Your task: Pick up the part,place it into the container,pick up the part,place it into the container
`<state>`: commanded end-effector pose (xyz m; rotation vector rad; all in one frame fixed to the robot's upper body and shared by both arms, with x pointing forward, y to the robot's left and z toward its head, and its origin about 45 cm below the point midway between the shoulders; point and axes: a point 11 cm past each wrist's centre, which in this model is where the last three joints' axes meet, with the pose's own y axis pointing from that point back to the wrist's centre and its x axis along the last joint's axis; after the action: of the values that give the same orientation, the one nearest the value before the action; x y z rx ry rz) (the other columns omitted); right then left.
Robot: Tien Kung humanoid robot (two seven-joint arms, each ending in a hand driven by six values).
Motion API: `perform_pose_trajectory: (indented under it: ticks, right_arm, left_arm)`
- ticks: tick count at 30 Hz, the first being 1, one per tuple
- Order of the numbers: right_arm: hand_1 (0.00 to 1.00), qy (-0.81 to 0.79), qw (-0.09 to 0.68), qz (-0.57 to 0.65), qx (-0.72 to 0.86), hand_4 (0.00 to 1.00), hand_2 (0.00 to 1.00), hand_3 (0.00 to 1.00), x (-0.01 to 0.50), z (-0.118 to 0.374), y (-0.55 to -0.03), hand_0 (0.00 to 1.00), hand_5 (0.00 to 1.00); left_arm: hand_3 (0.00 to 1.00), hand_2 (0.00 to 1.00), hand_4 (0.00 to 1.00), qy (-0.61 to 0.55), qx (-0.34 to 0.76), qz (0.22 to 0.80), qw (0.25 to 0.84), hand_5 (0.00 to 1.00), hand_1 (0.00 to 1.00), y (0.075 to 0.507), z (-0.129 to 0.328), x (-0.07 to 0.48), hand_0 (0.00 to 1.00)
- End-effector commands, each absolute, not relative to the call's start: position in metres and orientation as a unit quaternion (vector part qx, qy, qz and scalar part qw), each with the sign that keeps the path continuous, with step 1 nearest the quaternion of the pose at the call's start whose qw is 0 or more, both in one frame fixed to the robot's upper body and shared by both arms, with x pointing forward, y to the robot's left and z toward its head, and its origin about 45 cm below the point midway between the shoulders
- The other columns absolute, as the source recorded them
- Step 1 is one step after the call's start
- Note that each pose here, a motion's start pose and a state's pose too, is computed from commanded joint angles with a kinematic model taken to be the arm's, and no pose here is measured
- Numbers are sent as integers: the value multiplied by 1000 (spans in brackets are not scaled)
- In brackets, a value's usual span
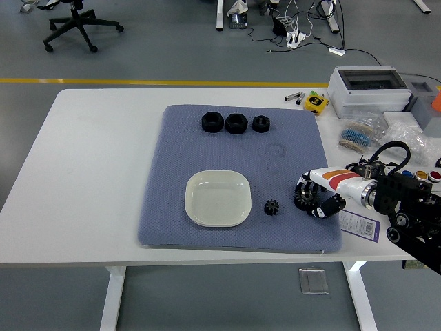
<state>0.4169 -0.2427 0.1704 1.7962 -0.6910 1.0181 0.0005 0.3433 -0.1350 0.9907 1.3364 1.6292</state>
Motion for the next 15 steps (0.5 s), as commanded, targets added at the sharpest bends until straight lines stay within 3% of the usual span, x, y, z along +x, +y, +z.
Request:
perform_pose_trajectory:
  ticks: [1, 6, 7, 15]
  right_arm:
    - [326, -281, 464, 414, 731, 564, 417, 461, 417, 170, -243, 207, 102]
    - [326, -289, 460, 407, 735, 564, 417, 461, 416, 170, -245, 207, 102]
    - [252, -290, 458, 406, 736, 595, 373, 446, 415, 171, -245, 147, 97]
    - [227, -301, 430, 410, 746, 596, 356, 445, 412, 184, -233, 106, 132]
  left_arm:
    - [638, 891, 581, 527, 391, 643, 395, 781, 861, 343, -135, 0, 874]
    - [638, 891, 581, 527, 392, 642, 395, 781, 861, 343, -135, 0, 874]
    - [636, 889, 580, 527, 393, 642, 395, 781, 859, 344, -135, -1, 874]
    - [637, 889, 580, 528, 395, 641, 392, 781, 858, 345, -135, -3, 873]
